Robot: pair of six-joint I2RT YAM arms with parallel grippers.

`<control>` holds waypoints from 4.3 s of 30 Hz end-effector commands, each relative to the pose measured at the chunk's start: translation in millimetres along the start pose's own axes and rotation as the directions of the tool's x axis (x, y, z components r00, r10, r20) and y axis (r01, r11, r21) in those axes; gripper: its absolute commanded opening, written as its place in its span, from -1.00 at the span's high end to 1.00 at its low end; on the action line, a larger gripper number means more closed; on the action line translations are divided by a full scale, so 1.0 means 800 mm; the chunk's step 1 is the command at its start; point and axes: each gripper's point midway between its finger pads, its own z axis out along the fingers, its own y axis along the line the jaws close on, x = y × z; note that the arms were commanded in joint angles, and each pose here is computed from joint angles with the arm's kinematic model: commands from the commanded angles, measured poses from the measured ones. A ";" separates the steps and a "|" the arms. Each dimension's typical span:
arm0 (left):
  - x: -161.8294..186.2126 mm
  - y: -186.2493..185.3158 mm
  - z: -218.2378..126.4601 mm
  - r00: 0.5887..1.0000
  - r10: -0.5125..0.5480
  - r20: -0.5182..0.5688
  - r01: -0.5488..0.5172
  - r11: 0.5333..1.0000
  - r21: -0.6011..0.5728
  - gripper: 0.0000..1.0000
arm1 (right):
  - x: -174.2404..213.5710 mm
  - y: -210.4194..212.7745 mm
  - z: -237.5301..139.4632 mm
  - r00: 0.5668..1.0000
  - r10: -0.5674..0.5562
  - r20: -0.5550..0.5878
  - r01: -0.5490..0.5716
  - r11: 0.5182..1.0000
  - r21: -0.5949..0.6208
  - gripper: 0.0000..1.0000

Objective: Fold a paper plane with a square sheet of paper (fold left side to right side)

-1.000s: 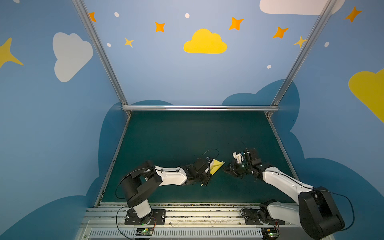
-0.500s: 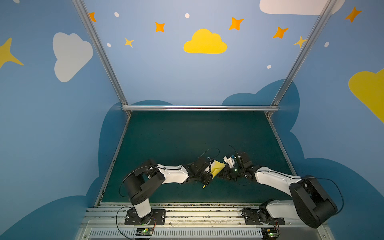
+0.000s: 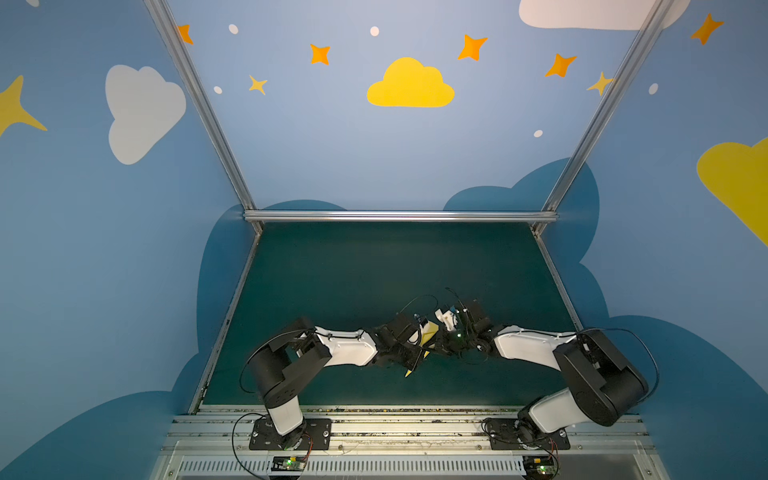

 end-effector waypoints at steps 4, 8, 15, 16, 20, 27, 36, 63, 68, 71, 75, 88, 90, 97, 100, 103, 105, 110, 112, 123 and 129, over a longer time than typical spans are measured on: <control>0.010 0.004 0.003 0.999 -0.004 -0.036 0.004 1.000 -0.001 0.93 | -0.002 -0.012 0.008 1.000 0.019 0.015 -0.020 0.999 0.027 1.00; 0.011 0.003 0.003 0.999 -0.005 -0.040 0.005 1.000 0.001 0.91 | 0.001 -0.021 0.011 0.999 0.037 0.014 -0.038 0.998 0.041 1.00; 0.011 0.007 0.004 0.999 -0.007 -0.044 0.006 1.000 -0.012 0.93 | 0.003 -0.019 0.004 0.998 0.049 0.030 -0.050 0.998 0.033 1.00; 0.012 0.007 0.004 0.999 -0.009 -0.045 0.009 1.000 -0.010 0.93 | 0.002 -0.015 -0.001 0.998 0.045 0.040 -0.046 0.999 0.026 1.00; 0.013 0.007 0.007 0.998 -0.011 -0.056 0.011 1.000 -0.007 0.93 | 0.002 -0.001 -0.021 0.996 0.030 0.080 -0.031 0.999 0.016 1.00; 0.020 0.014 0.013 0.995 -0.014 -0.099 0.011 0.999 -0.033 0.93 | 0.013 0.001 -0.030 0.994 0.037 0.105 -0.041 0.999 0.033 1.00; 0.029 0.019 0.018 0.991 -0.011 -0.132 0.005 0.999 -0.048 0.93 | 0.018 -0.010 -0.023 0.991 0.050 0.121 -0.058 0.996 0.062 1.00; 0.033 0.016 0.021 0.990 0.007 -0.143 -0.013 0.999 -0.040 0.93 | 0.002 -0.042 0.010 0.987 0.095 0.132 -0.113 0.984 0.135 1.00; 0.020 0.012 0.010 0.994 -0.006 -0.107 0.002 0.999 -0.040 0.67 | 0.010 -0.054 0.010 0.985 0.115 0.126 -0.134 0.979 0.156 1.00; 0.008 0.012 -0.003 0.997 -0.023 -0.073 0.019 0.999 -0.044 0.34 | 0.013 -0.060 0.009 0.984 0.122 0.128 -0.143 0.975 0.169 1.00; -0.006 0.011 -0.023 0.998 -0.056 -0.022 0.055 0.998 -0.033 0.17 | 0.016 -0.066 0.009 0.983 0.128 0.128 -0.150 0.972 0.179 1.00; -0.002 -0.008 -0.047 0.995 -0.090 0.036 0.087 0.994 0.072 0.33 | 0.018 -0.067 0.006 0.982 0.130 0.135 -0.153 0.972 0.179 1.00; -0.001 -0.011 -0.047 0.995 -0.088 0.037 0.084 0.993 0.085 0.34 | 0.018 -0.067 0.005 0.982 0.131 0.137 -0.155 0.971 0.180 1.00; 0.006 -0.014 -0.040 0.996 -0.088 0.021 0.085 0.991 0.104 0.40 | 0.020 -0.069 0.005 0.982 0.133 0.136 -0.157 0.971 0.182 1.00; 0.010 -0.015 -0.039 0.996 -0.084 0.017 0.082 0.991 0.108 0.44 | 0.019 -0.068 0.005 0.982 0.133 0.136 -0.156 0.971 0.180 1.00; 0.012 -0.017 -0.038 0.997 -0.072 0.013 0.070 0.992 0.106 0.47 | 0.019 -0.069 0.005 0.982 0.132 0.135 -0.156 0.971 0.181 1.00; 0.014 -0.017 -0.037 0.998 -0.067 0.009 0.065 0.993 0.099 0.48 | 0.019 -0.068 0.005 0.981 0.135 0.137 -0.158 0.971 0.178 1.00; 0.019 -0.018 -0.035 0.999 -0.038 0.001 0.038 0.996 0.076 0.49 | 0.018 -0.067 0.005 0.981 0.136 0.138 -0.159 0.972 0.174 1.00; 0.022 -0.018 -0.033 1.000 -0.030 -0.008 0.030 0.998 0.064 0.50 | 0.019 -0.068 0.006 0.981 0.139 0.137 -0.162 0.971 0.173 1.00; 0.035 -0.007 -0.022 0.999 -0.017 -0.030 0.018 1.000 0.015 0.93 | 0.019 -0.066 0.006 0.980 0.145 0.136 -0.167 0.972 0.165 1.00; 0.039 -0.010 -0.015 0.998 -0.025 -0.054 0.027 0.999 0.040 0.94 | 0.015 -0.040 -0.002 0.985 0.099 0.138 -0.113 0.989 0.099 1.00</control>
